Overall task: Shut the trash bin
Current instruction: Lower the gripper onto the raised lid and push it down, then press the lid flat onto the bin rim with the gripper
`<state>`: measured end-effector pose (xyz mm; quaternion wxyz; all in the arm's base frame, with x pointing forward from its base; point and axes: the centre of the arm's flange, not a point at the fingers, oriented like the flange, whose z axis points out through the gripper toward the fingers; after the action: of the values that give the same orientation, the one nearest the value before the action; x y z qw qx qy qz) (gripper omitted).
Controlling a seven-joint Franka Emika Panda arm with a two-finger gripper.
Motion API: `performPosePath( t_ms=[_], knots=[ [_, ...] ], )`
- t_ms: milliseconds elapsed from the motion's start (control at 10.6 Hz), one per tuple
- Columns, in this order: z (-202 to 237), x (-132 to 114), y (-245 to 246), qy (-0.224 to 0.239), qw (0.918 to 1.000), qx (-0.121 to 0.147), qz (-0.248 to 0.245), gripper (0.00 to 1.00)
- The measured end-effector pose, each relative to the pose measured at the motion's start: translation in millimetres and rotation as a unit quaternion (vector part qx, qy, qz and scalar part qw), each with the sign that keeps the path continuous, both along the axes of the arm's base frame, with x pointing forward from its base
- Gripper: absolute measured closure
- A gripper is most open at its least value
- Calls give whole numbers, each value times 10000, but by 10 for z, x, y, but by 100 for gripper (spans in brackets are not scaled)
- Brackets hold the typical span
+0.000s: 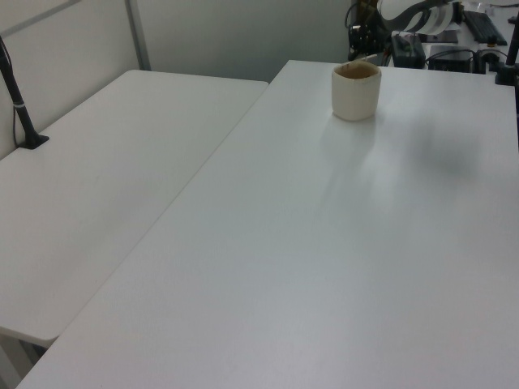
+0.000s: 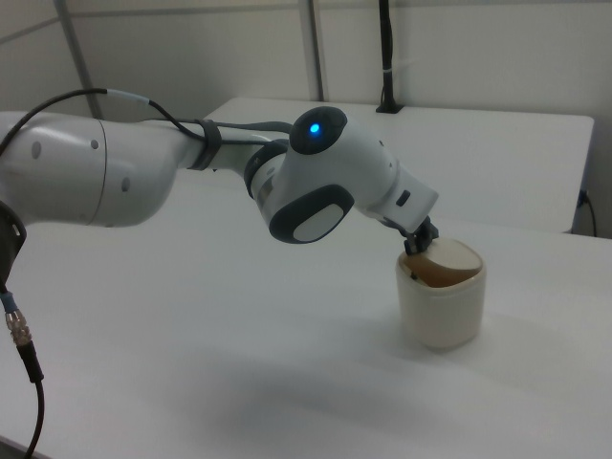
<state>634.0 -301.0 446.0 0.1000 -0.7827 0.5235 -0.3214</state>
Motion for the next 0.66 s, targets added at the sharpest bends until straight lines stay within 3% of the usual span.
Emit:
performPosePath(
  t_ms=[664],
  knots=[
    [-253, -3, 232, 403, 9981, -175, 437, 99]
  ],
)
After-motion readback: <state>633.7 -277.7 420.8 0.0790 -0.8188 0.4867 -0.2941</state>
